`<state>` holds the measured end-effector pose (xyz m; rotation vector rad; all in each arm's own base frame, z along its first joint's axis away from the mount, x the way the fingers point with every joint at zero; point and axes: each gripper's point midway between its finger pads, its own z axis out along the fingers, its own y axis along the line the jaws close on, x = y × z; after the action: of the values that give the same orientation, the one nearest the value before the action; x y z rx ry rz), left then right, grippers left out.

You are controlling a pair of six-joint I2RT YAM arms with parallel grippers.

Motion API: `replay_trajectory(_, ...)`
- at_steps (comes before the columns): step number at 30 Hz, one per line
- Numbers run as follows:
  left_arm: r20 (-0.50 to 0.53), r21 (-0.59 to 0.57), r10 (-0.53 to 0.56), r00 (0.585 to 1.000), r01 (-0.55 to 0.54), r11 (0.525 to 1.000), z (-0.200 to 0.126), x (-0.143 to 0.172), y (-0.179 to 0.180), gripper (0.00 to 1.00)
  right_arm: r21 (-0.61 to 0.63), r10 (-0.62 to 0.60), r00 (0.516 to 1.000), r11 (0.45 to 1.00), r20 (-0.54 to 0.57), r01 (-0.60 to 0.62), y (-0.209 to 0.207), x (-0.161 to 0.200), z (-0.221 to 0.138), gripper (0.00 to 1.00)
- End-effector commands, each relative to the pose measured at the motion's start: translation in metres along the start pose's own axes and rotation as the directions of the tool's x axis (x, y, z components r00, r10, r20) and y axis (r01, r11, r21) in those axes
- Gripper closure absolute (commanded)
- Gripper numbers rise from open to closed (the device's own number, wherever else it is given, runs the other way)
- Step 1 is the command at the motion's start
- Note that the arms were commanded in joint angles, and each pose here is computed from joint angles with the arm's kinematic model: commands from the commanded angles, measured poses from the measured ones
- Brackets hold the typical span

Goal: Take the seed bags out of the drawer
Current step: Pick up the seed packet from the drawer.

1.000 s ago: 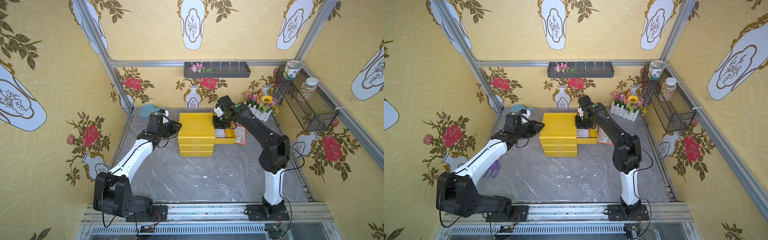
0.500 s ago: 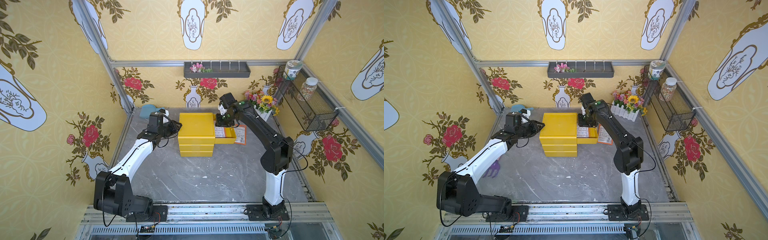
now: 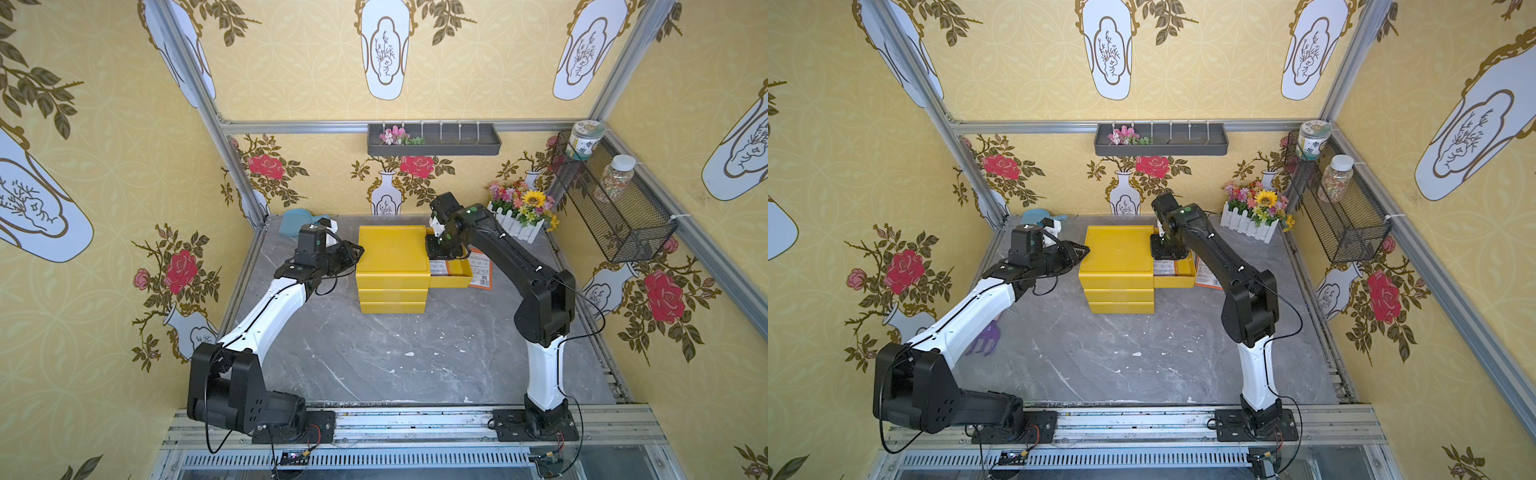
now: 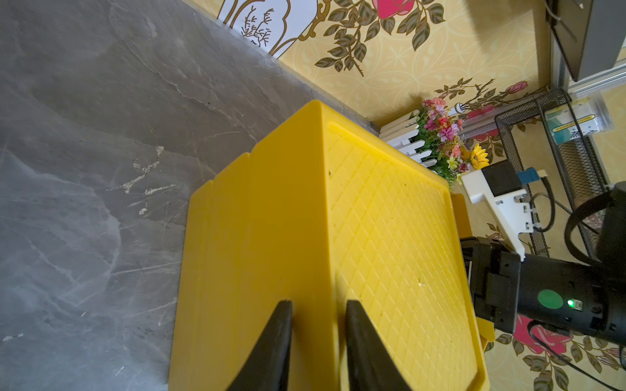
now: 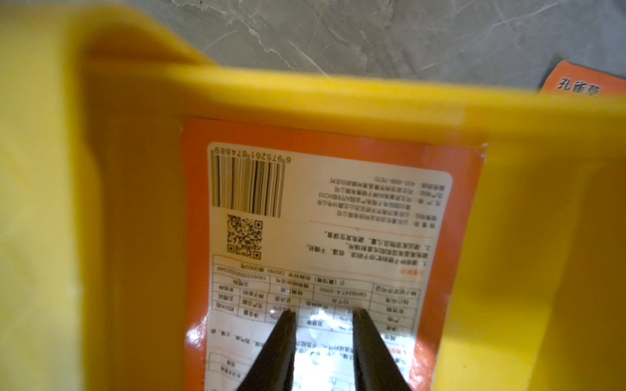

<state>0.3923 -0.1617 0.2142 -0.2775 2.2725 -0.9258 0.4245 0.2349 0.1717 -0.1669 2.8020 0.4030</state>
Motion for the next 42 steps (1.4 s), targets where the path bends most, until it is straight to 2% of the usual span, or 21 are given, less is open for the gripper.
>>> replay_trajectory(1, -0.158, -0.159, -0.085, 0.984, 0.06, 0.985, 0.0, 0.046, 0.041, 0.69, -0.13, 0.042, 0.999, 0.991, -0.003, -0.042, 0.018, -0.004, 0.001, 0.67)
replay_trajectory(9, -0.16, -0.155, -0.083, 0.984, 0.058, 0.986, 0.001, 0.046, 0.04, 0.69, -0.163, 0.091, 0.995, 0.983, 0.041, -0.084, 0.006, -0.016, -0.022, 0.66)
replay_trajectory(14, -0.158, -0.152, -0.081, 0.984, 0.056, 0.987, 0.002, 0.044, 0.039, 0.69, -0.07, 0.079, 0.995, 0.995, 0.054, -0.075, -0.011, -0.015, -0.031, 0.6)
replay_trajectory(24, -0.164, -0.151, -0.077, 0.984, 0.052, 0.987, 0.003, 0.045, 0.04, 0.69, 0.087, 0.028, 0.999, 0.996, 0.034, -0.031, -0.023, -0.009, -0.024, 0.49)
replay_trajectory(42, -0.163, -0.141, -0.066, 0.984, 0.043, 0.989, 0.004, 0.042, 0.036, 0.69, 0.139, 0.023, 0.999, 0.99, 0.029, -0.027, -0.024, -0.011, -0.019, 0.4)
